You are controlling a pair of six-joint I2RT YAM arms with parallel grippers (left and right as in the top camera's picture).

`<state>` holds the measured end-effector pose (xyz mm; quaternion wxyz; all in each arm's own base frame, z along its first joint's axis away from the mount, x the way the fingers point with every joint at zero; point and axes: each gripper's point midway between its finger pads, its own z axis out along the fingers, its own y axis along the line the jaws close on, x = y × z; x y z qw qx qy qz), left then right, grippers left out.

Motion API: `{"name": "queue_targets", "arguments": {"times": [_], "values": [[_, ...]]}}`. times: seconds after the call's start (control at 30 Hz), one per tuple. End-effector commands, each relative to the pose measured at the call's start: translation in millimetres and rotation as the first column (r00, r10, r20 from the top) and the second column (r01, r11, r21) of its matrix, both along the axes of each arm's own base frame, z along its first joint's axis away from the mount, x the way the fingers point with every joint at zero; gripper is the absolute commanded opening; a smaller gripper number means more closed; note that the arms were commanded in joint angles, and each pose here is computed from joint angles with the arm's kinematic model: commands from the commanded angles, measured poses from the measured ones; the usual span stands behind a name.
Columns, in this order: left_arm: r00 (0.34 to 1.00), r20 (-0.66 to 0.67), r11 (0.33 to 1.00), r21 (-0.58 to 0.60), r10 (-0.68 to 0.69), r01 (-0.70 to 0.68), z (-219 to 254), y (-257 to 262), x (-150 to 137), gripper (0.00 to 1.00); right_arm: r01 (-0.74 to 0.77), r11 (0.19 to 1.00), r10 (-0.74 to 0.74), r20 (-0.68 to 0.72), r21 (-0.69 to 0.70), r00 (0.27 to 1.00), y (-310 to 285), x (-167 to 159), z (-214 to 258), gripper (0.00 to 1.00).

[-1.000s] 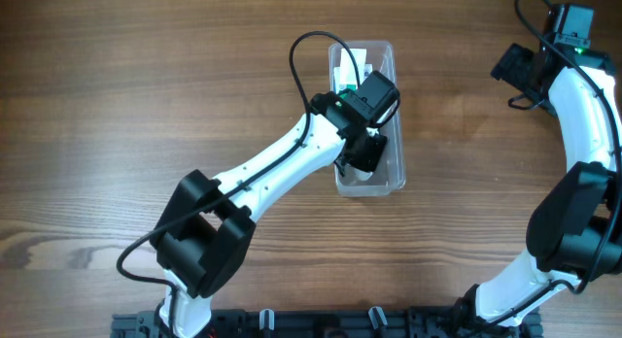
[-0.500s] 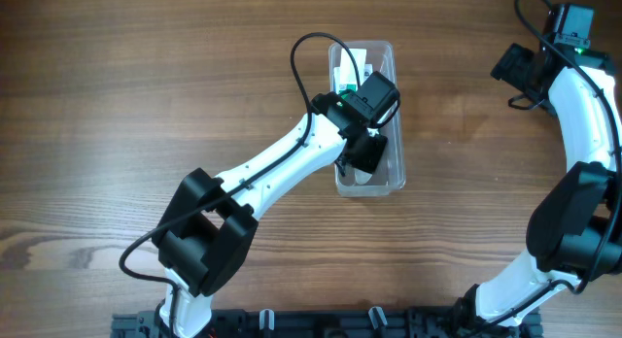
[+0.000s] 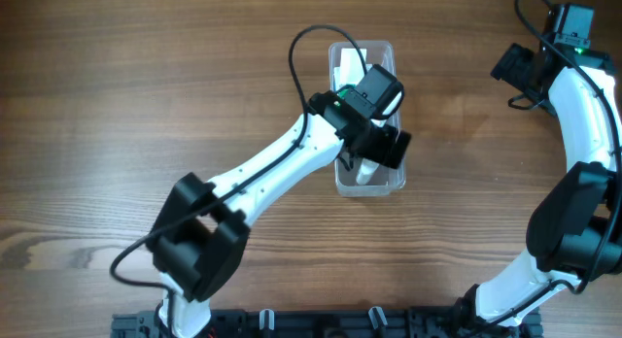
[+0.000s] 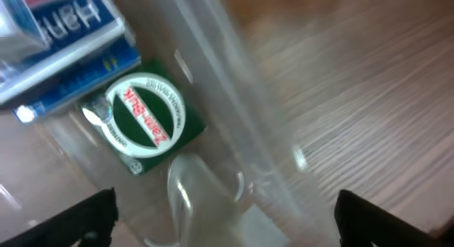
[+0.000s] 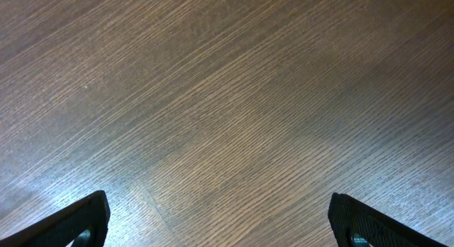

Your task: Pack container

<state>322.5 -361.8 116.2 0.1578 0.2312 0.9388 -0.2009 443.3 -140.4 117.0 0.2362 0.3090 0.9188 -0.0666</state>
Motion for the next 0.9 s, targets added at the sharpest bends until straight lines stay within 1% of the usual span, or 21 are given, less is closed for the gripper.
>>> {"name": "queue_targets", "arguments": {"times": [0.0,0.07,0.13,0.2,0.27,0.37,0.43,0.5,0.6,0.77,0.87], "values": [[0.991,0.137,0.991,-0.129,0.002,0.016,78,-3,2,1.00,0.015,1.000,-0.015,0.000,0.007,1.000,-1,-1,-2,1.00],[0.978,0.204,0.991,-0.132,0.042,-0.015,101,7,7,1.00,0.015,1.000,-0.015,0.000,0.008,1.000,-1,-1,-2,1.00],[0.949,0.296,0.989,-0.127,0.106,-0.071,134,28,10,1.00,0.016,1.000,-0.016,0.000,0.008,1.000,-2,-1,-2,1.00],[0.921,0.356,0.986,-0.113,0.155,-0.123,162,54,4,1.00,0.015,1.000,-0.015,0.000,0.008,1.000,-1,-1,-2,1.00],[0.901,0.385,0.979,-0.065,0.201,-0.191,178,90,-7,1.00,0.015,1.000,-0.015,0.000,0.008,1.000,-1,-1,-2,1.00],[0.905,0.345,0.965,-0.008,0.247,-0.261,187,141,-31,1.00,0.015,1.000,-0.015,0.000,0.008,1.000,-1,-1,-2,1.00],[0.892,0.288,0.931,0.006,0.348,-0.365,188,177,-43,1.00,0.015,1.000,-0.015,0.000,0.008,1.000,-1,-1,-2,1.00],[0.870,0.255,0.898,0.016,0.422,-0.440,188,201,-48,1.00,0.015,1.000,-0.015,0.000,0.008,1.000,-1,-1,-2,1.00],[0.857,0.254,0.884,0.019,0.448,-0.467,189,212,-47,1.00,0.015,1.000,-0.015,0.000,0.008,1.000,-1,-1,-2,1.00],[0.858,0.252,0.884,0.020,0.448,-0.467,188,212,-47,1.00,0.015,1.000,-0.015,0.000,0.007,1.000,-2,-1,-2,1.00],[0.869,0.228,0.884,0.068,0.438,-0.463,180,218,-55,1.00,0.015,1.000,-0.015,0.000,0.007,1.000,-1,-1,-2,1.00]]}}
